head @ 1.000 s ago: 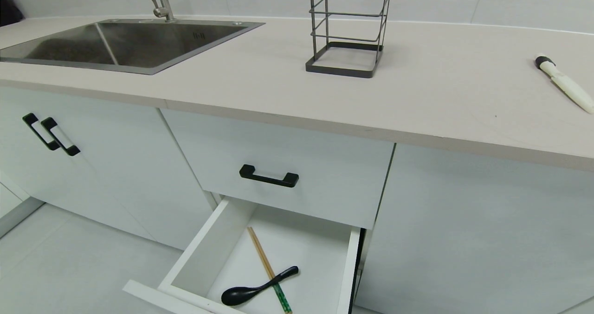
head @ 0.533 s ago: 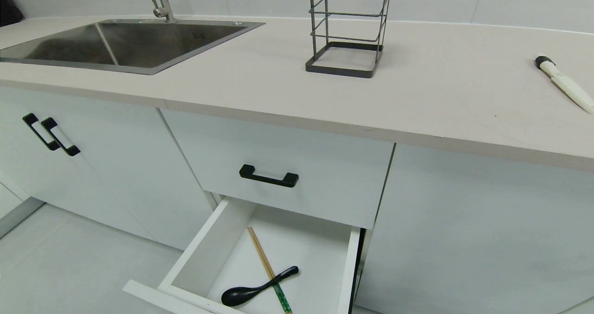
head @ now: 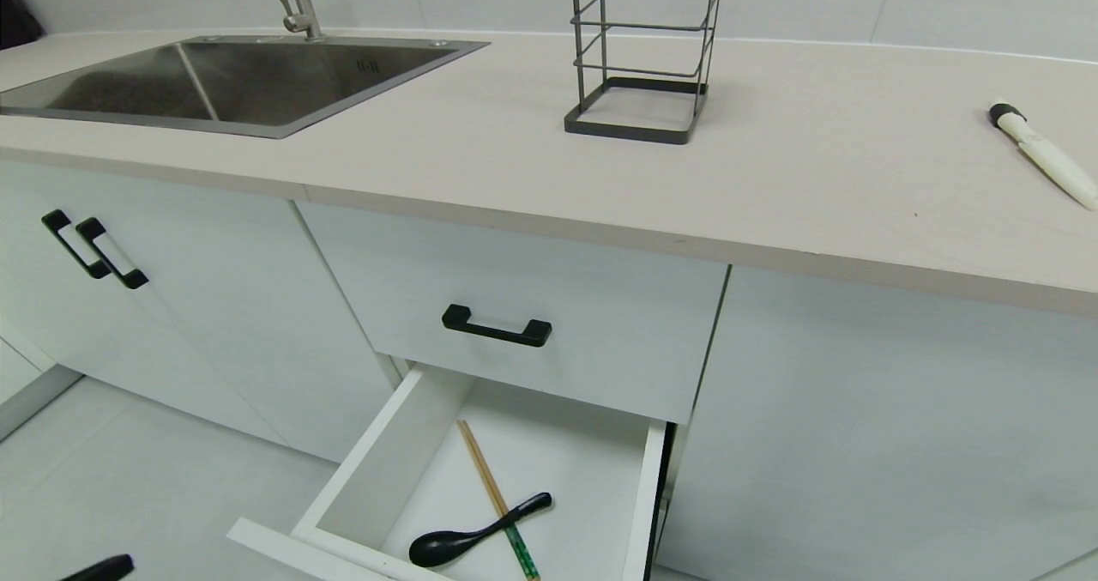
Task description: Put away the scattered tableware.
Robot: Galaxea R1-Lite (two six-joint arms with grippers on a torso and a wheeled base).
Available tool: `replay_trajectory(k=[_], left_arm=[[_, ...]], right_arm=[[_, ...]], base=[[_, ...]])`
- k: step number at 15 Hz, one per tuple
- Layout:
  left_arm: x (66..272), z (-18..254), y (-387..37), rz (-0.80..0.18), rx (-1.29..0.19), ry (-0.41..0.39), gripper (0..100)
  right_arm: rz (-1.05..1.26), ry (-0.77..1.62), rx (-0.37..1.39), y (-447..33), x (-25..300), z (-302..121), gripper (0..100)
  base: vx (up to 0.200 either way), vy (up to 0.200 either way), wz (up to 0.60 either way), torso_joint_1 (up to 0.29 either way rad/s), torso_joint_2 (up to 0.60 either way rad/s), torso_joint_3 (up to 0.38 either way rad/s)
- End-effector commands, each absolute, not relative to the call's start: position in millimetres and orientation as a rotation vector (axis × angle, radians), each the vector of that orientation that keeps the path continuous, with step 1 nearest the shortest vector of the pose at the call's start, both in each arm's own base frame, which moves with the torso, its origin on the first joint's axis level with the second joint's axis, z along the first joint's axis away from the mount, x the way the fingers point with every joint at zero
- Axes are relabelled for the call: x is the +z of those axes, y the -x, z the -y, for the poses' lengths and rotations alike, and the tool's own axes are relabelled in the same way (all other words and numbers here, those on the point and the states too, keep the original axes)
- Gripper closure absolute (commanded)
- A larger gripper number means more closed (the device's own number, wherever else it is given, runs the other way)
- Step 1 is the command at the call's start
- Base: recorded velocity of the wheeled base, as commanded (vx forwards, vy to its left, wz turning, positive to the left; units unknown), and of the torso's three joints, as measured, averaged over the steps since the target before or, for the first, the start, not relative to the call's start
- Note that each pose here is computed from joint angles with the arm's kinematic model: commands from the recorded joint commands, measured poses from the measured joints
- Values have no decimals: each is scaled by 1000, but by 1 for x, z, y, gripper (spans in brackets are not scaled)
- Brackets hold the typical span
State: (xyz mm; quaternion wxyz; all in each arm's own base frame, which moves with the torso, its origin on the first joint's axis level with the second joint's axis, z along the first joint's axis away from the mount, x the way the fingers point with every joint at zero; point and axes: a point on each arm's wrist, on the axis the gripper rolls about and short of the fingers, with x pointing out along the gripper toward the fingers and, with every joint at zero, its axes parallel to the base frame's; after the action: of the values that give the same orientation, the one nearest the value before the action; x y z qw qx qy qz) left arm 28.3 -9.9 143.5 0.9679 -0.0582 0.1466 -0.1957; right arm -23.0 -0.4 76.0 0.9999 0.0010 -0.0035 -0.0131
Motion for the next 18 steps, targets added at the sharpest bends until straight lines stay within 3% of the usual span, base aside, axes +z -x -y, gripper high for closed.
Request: replay_trajectory(k=[1, 4, 9, 14, 18], left_arm=[[121, 16, -47, -540, -467, 113, 0], [108, 24, -57, -751, -532, 87, 0], [94, 43, -97, -984, -570, 1, 0], [83, 63, -139, -995, -485, -115, 0], [87, 69, -153, -980, -469, -120, 0]], right_arm=[[2, -3, -26, 23, 76, 0, 0], [2, -3, -26, 23, 76, 0, 0], [2, -3, -26, 23, 76, 0, 0], [3, -3, -26, 23, 76, 0, 0], [0, -3, -26, 23, 76, 0, 0]], base=[[0, 0, 0, 0, 0, 0], [0, 0, 0, 0, 0, 0], [0, 0, 0, 0, 0, 0], [0, 0, 0, 0, 0, 0], [0, 0, 0, 0, 0, 0]])
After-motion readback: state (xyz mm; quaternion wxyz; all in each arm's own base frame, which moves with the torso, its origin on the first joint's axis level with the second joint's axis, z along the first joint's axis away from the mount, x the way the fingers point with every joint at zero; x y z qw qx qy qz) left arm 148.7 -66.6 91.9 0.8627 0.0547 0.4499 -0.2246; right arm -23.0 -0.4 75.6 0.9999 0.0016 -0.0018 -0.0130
